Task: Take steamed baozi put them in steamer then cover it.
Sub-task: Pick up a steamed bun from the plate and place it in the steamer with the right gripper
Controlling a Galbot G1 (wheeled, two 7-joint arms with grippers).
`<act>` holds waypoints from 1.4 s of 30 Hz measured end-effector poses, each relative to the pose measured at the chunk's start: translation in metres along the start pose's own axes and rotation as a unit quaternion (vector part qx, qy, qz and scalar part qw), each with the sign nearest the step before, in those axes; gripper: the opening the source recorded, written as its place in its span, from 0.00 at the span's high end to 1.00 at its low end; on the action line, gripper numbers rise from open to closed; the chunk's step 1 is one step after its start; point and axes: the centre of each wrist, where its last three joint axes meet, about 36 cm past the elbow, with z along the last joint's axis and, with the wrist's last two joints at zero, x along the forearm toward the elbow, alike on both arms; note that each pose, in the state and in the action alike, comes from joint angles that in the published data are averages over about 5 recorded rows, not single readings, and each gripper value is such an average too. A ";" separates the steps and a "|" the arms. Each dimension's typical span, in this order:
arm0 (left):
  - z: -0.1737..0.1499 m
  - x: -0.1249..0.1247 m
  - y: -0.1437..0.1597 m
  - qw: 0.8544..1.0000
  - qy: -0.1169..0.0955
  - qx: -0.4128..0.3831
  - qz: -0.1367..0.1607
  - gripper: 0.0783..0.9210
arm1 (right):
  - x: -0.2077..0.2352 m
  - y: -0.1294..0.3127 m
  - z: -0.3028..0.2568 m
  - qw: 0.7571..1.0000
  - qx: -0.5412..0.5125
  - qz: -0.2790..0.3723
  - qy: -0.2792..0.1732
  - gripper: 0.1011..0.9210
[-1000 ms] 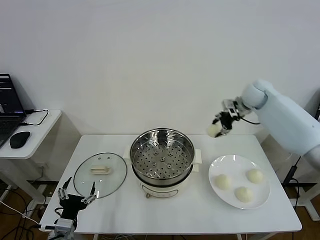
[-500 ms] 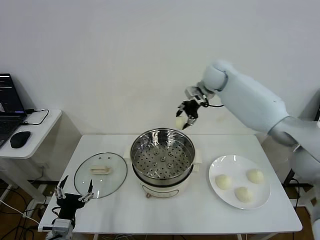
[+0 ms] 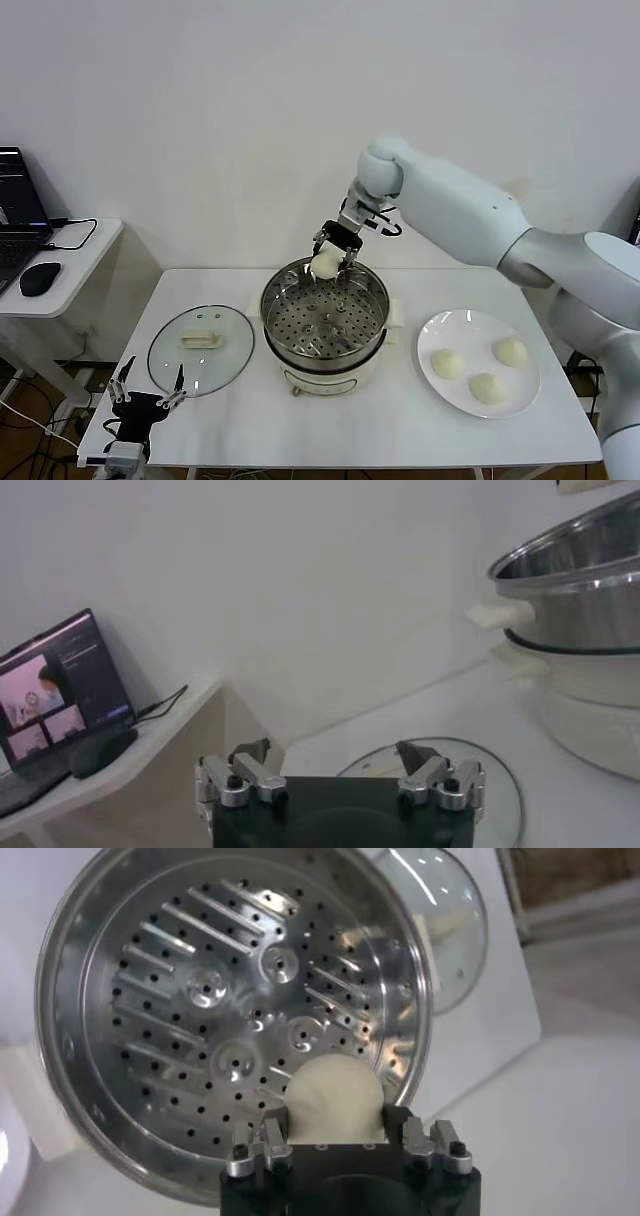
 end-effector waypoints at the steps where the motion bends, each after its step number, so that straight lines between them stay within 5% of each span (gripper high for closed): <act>1: 0.000 0.000 -0.001 1.000 0.001 0.000 0.000 0.12 | -0.002 -0.001 -0.001 1.000 0.009 -0.002 0.000 0.41; 37: 0.004 -0.001 -0.010 1.000 0.008 0.014 0.009 0.12 | -0.074 0.014 -0.003 0.999 0.034 -0.017 0.013 0.41; 42: 0.004 -0.002 -0.010 1.000 0.008 0.015 0.008 0.12 | -0.074 0.014 -0.003 0.999 0.028 -0.016 0.017 0.30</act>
